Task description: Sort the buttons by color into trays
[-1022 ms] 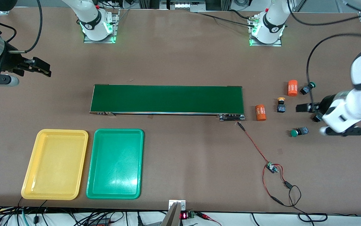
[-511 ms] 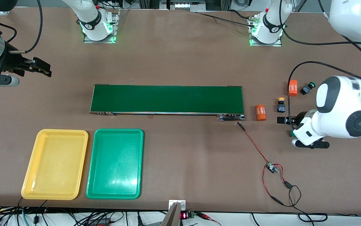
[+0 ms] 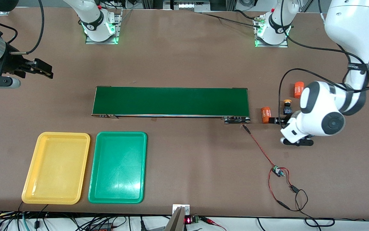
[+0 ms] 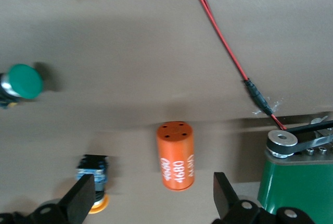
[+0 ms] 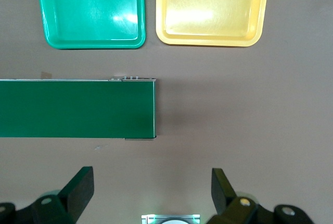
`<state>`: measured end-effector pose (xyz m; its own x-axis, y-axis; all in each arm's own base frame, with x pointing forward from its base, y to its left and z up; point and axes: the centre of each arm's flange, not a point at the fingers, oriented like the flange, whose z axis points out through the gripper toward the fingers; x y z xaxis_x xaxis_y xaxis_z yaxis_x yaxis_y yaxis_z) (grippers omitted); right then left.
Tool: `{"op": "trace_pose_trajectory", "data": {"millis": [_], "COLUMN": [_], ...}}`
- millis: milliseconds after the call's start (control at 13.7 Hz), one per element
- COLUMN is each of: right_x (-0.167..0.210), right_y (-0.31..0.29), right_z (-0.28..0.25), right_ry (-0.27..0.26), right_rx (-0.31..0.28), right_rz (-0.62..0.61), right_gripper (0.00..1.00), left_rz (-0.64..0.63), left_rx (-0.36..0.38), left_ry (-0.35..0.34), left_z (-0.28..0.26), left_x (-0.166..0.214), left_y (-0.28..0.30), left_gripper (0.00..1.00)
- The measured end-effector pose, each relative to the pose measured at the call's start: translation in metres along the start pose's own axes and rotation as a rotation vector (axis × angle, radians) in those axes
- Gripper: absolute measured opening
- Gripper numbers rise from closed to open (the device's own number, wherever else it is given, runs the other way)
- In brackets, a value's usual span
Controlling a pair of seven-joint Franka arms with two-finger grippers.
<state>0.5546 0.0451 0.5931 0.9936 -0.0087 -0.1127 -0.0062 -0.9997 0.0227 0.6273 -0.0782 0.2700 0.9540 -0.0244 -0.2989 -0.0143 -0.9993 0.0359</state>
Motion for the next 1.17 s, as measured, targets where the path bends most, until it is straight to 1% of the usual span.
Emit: {"op": "trace_pose_trajectory", "data": {"millis": [219,730,876,1168], "right_x": [0.0,0.001,0.003,0.003], "right_y": [0.0,-0.001,-0.001,-0.003], "right_z": [0.0,0.002,0.004,0.006], "right_ry": [0.0,-0.004,-0.008,-0.011], "right_rx": [0.0,-0.001,-0.001,-0.001], "right_rz": [-0.001,-0.001,-0.002,-0.005], "right_gripper": [1.0,1.0,1.0,1.0], "left_rz": [0.01,0.01,0.008,0.007], "left_rx": [0.0,-0.007,-0.007,-0.005], "left_ry": [0.027,0.09,0.092,0.068], "left_z": [0.017,0.073,0.082,0.094], "left_x": [-0.012,-0.028,-0.031,-0.037], "left_y": [0.011,0.009,0.008,0.006], "left_gripper": [1.0,1.0,1.0,1.0]}}
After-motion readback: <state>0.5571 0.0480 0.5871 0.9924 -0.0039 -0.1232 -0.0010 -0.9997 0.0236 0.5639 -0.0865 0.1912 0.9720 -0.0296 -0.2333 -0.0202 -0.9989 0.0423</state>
